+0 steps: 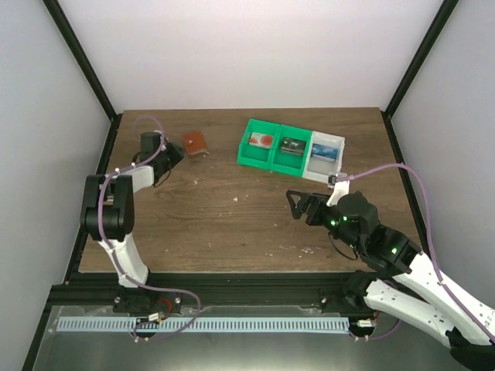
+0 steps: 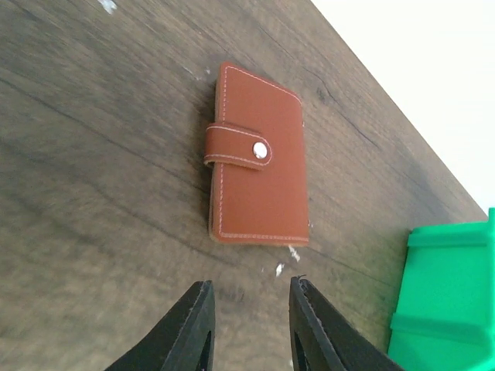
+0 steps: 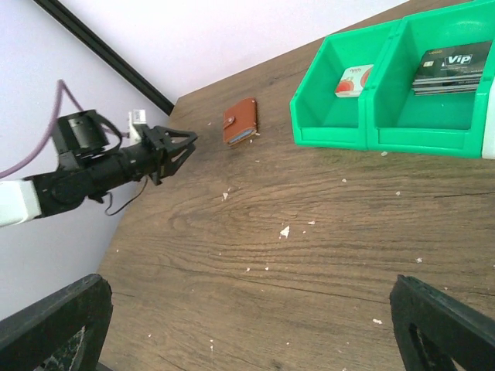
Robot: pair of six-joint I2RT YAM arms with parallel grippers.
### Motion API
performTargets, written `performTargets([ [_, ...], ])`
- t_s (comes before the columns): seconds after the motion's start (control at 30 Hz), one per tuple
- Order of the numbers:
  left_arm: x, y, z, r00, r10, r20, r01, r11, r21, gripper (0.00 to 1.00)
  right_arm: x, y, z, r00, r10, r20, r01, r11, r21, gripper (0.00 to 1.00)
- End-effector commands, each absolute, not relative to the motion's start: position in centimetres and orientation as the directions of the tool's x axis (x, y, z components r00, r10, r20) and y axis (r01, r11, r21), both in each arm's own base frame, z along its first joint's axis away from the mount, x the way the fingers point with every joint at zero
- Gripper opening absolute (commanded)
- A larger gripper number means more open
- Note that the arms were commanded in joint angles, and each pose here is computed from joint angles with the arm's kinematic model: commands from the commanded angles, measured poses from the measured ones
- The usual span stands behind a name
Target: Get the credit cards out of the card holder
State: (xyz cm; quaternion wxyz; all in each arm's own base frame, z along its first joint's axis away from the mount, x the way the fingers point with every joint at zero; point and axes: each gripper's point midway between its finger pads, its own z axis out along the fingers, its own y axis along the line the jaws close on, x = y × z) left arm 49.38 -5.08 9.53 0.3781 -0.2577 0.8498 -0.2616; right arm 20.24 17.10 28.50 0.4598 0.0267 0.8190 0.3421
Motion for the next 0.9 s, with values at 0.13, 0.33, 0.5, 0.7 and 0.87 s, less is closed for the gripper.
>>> performTargets([
  [0.13, 53.7, -6.3, 6.6, -0.586, -0.676, -0.446, -0.211, 0.659, -0.722, 0.28, 20.0, 17.3, 29.8, -0.568, 0.36, -0.74, -0.294, 0.751, 0.591, 1.0],
  [0.33, 54.7, -6.8, 5.0, -0.602, -0.679, -0.421, -0.207, 0.641, -0.739, 0.3, 19.8, 16.6, 29.6, -0.569, 0.366, -0.737, -0.276, 0.759, 0.59, 1.0],
  [0.5, 55.2, -7.0, 3.1, -0.619, -0.69, -0.376, -0.241, 0.622, -0.745, 0.3, 19.7, 16.3, 29.6, -0.571, 0.377, -0.729, -0.257, 0.761, 0.595, 1.0],
  [0.7, 55.3, -7.2, 1.2, -0.645, -0.688, -0.333, -0.275, 0.615, -0.739, 0.21, 19.6, 16.1, 29.4, -0.575, 0.386, -0.721, -0.247, 0.759, 0.603, 1.0],
  [0.87, 55.1, -6.7, 1.5, -0.646, -0.679, -0.348, -0.293, 0.642, -0.708, 0.07, 19.4, 15.8, 29.1, -0.579, 0.393, -0.714, -0.238, 0.756, 0.609, 1.0],
])
